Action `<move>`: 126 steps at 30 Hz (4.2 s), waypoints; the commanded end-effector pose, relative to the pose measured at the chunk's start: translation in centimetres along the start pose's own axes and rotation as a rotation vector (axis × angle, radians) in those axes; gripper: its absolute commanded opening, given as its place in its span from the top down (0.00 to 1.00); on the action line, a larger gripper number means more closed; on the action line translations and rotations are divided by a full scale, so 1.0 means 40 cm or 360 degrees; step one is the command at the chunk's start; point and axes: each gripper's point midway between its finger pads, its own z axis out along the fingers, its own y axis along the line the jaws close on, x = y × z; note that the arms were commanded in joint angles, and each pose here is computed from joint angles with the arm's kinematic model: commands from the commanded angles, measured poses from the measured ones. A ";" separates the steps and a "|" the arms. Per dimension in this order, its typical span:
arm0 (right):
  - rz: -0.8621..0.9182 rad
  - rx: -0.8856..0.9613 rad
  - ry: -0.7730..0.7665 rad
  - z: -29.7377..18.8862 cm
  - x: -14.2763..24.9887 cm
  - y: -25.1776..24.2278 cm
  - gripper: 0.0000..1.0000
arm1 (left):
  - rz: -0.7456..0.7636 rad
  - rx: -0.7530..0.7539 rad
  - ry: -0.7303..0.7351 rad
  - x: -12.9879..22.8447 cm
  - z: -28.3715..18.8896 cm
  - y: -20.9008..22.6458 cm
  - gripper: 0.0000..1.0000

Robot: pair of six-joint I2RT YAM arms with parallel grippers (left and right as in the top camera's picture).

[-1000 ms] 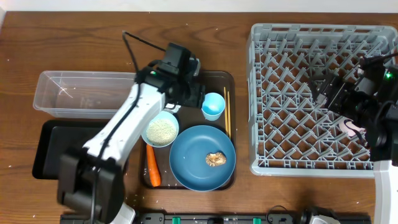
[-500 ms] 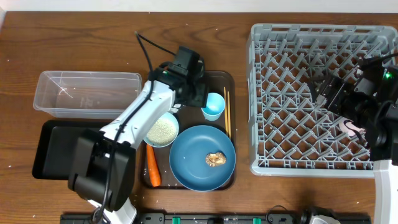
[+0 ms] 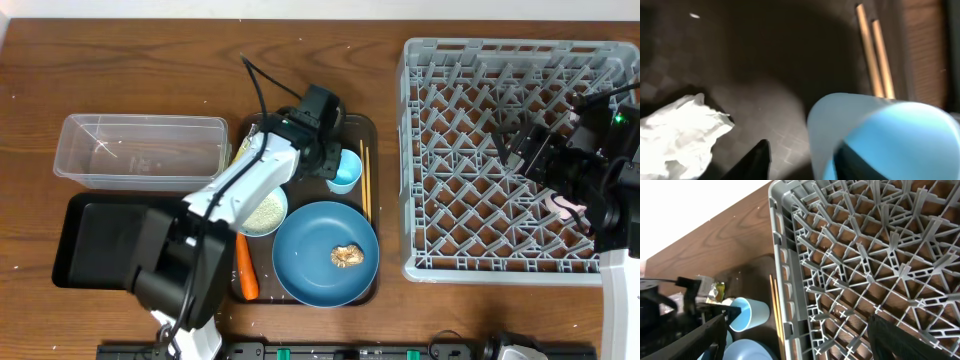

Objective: Sort waste into correct bins and load items into the dishwasher rack
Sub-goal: 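Reach the left gripper to the light-blue cup and grasp it, then lift the light-blue cup and hand it to the right gripper, then place the light-blue cup in the dish rack with the right gripper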

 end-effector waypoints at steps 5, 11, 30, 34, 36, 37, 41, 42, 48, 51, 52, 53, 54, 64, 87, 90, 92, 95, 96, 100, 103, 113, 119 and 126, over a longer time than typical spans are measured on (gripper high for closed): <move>-0.0128 -0.0048 0.0050 0.005 0.020 0.032 0.20 | -0.0009 -0.0030 -0.0043 -0.030 -0.047 0.003 0.94; -0.0401 -0.0123 0.0074 0.011 0.037 0.070 0.17 | -0.0025 0.0104 -0.0257 -0.102 -0.252 -0.027 0.94; -0.1348 -0.1416 0.0081 -0.100 0.218 0.500 0.28 | 0.0374 0.1992 -0.0467 -0.073 -0.702 -0.192 0.94; -0.1538 -0.1517 -0.0007 -0.113 0.241 0.550 0.27 | 0.0439 0.2078 -0.0492 -0.070 -0.729 -0.199 0.94; -0.1571 -0.1545 -0.0044 -0.112 0.239 0.568 0.26 | 0.0433 0.2078 -0.0488 -0.070 -0.729 -0.199 0.94; -0.1583 -0.1556 -0.0062 -0.110 0.236 0.575 0.26 | 0.0425 0.2080 -0.0481 -0.070 -0.729 -0.199 0.94; -0.1607 -0.1573 -0.0110 -0.090 0.220 0.592 0.26 | 0.0416 0.2081 -0.0475 -0.070 -0.729 -0.199 0.94; -0.1606 -0.1580 -0.0106 -0.082 0.220 0.594 0.27 | 0.0417 0.2081 -0.0475 -0.070 -0.729 -0.199 0.94; -0.1612 -0.1704 -0.0084 -0.052 0.223 0.617 0.29 | 0.0418 0.2080 -0.0477 -0.070 -0.729 -0.199 0.94; -0.1598 -0.1645 -0.0098 -0.030 0.210 0.614 0.29 | 0.0418 0.2081 -0.0476 -0.070 -0.729 -0.199 0.94; -0.1597 -0.1627 -0.0104 -0.026 0.207 0.612 0.29 | 0.0417 0.2081 -0.0475 -0.070 -0.729 -0.199 0.94; -0.1593 -0.1597 -0.0117 -0.020 0.198 0.607 0.29 | 0.0417 0.2081 -0.0475 -0.070 -0.729 -0.199 0.94; -0.1590 -0.1576 -0.0130 -0.017 0.190 0.603 0.29 | 0.0418 0.2081 -0.0476 -0.070 -0.729 -0.199 0.94; -0.1520 -0.1520 -0.0163 -0.012 0.135 0.557 0.28 | 0.0425 0.2080 -0.0483 -0.071 -0.730 -0.199 0.94; -0.1640 -0.1976 -0.0124 -0.086 0.211 0.635 0.35 | 0.0471 0.2111 -0.0439 -0.054 -0.736 -0.236 0.94; -0.1649 -0.1998 -0.0116 -0.092 0.222 0.644 0.43 | 0.0471 0.2111 -0.0439 -0.054 -0.736 -0.236 0.94; -0.1651 -0.2000 -0.0119 -0.096 0.222 0.644 0.45 | 0.0473 0.2110 -0.0444 -0.055 -0.736 -0.235 0.92; -0.1623 -0.1964 -0.0131 -0.104 0.211 0.642 0.46 | 0.0459 0.2047 -0.0472 -0.067 -0.724 -0.224 0.63; -0.1609 -0.1936 -0.0142 -0.107 0.204 0.639 0.48 | 0.0441 0.2000 -0.0489 -0.075 -0.714 -0.215 0.58; -0.1522 -0.1702 -0.0205 -0.102 0.159 0.613 0.50 | 0.0305 0.1827 -0.0535 -0.111 -0.683 -0.158 0.37; -0.1424 -0.1415 -0.0235 -0.082 0.118 0.559 0.50 | 0.0213 0.1737 -0.0573 -0.132 -0.672 -0.110 0.31; -0.0669 -0.0239 -0.0093 0.010 0.002 0.162 0.50 | -0.0003 0.1618 -0.0628 -0.151 -0.666 0.008 0.29; -0.0156 0.0236 -0.0030 -0.023 -0.012 -0.085 0.48 | -0.0050 0.1584 -0.0601 -0.147 -0.655 0.015 0.29; 0.0266 0.0679 0.0071 -0.059 0.032 -0.271 0.49 | -0.0176 0.1358 -0.0547 -0.144 -0.598 0.054 0.29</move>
